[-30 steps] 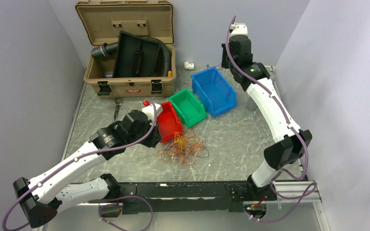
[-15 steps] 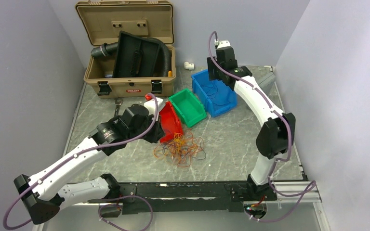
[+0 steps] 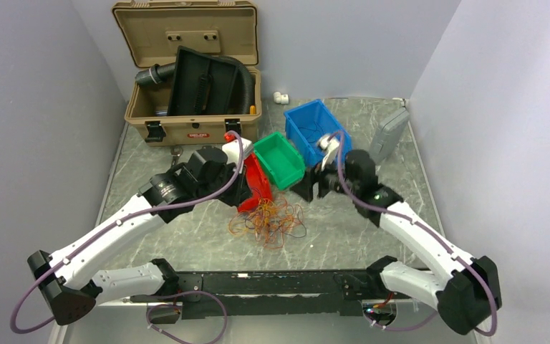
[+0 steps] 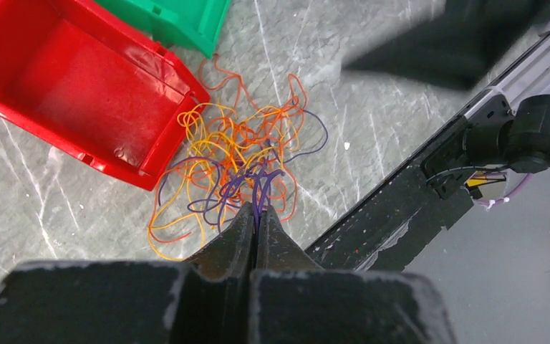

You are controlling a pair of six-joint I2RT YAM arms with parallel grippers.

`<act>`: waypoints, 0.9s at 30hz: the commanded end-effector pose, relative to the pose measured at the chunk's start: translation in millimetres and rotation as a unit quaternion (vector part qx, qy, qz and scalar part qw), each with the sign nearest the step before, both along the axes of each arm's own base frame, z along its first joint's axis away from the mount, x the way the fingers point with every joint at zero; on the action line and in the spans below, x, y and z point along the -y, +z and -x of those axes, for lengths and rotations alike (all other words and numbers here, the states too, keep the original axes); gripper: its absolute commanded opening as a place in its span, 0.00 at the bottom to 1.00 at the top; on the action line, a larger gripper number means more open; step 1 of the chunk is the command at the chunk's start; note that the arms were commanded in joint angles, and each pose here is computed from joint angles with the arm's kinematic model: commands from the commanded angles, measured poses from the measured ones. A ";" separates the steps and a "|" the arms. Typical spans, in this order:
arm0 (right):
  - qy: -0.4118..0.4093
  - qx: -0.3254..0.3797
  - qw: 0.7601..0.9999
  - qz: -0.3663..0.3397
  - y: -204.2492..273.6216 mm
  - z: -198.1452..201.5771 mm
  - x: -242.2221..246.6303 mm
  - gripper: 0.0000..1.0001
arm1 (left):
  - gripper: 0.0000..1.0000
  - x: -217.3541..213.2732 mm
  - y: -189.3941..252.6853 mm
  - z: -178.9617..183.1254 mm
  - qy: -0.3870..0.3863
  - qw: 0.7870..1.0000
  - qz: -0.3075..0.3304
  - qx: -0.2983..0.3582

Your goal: Untangle the cables

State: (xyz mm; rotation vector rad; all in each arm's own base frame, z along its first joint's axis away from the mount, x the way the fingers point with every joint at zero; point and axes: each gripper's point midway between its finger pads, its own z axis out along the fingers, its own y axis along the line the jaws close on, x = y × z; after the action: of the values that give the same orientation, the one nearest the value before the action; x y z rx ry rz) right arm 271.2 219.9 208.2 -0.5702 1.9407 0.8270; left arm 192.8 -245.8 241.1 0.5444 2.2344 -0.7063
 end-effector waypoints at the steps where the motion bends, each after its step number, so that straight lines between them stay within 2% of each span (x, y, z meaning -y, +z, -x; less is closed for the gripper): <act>1: 0.136 0.078 0.986 -0.065 17.0 61.0 -51.8 0.74 | 0.00 15.3 36.2 -7.5 -0.022 0.998 0.038 0.040; 5: 0.134 0.103 0.981 -0.095 16.4 73.4 -64.9 0.74 | 0.00 22.9 44.3 -6.7 -0.033 0.997 0.053 0.039; 11: 0.121 0.120 0.977 -0.129 22.2 62.0 -79.3 0.73 | 0.00 31.4 60.8 -3.1 -0.048 0.995 0.083 0.041; 18: 0.160 0.092 0.976 -0.112 -5.0 70.3 -107.2 0.64 | 0.00 31.5 81.5 -4.9 -0.044 0.992 0.099 0.060; 19: 0.159 0.086 0.977 -0.112 -10.6 72.4 -107.2 0.59 | 0.00 31.5 84.3 -5.0 -0.044 0.992 0.102 0.062; 20: 0.156 0.079 0.978 -0.110 -17.1 74.4 -106.3 0.49 | 0.00 31.2 87.7 -5.2 -0.044 0.991 0.104 0.065; 22: 0.139 0.064 0.983 -0.105 -30.9 75.4 -99.4 0.14 | 0.00 30.2 94.7 -5.5 -0.044 0.991 0.106 0.073; 23: 0.123 0.054 0.986 -0.099 -38.7 74.8 -94.0 0.03 | 0.00 28.4 97.8 -6.8 -0.041 0.991 0.103 0.077; 24: 0.104 0.046 0.989 -0.093 -45.5 73.5 -87.1 0.00 | 0.00 24.0 99.6 -8.2 -0.033 0.992 0.095 0.081; 27: 0.036 0.022 0.997 -0.069 -68.0 70.0 -61.1 0.00 | 0.00 5.5 113.0 -15.6 0.006 0.992 0.074 0.106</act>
State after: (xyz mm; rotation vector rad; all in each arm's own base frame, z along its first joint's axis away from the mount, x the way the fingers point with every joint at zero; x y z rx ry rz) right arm 189.7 305.8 145.5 -0.7443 1.7766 1.0840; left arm 199.1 -267.7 313.4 0.5712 2.0690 -0.8368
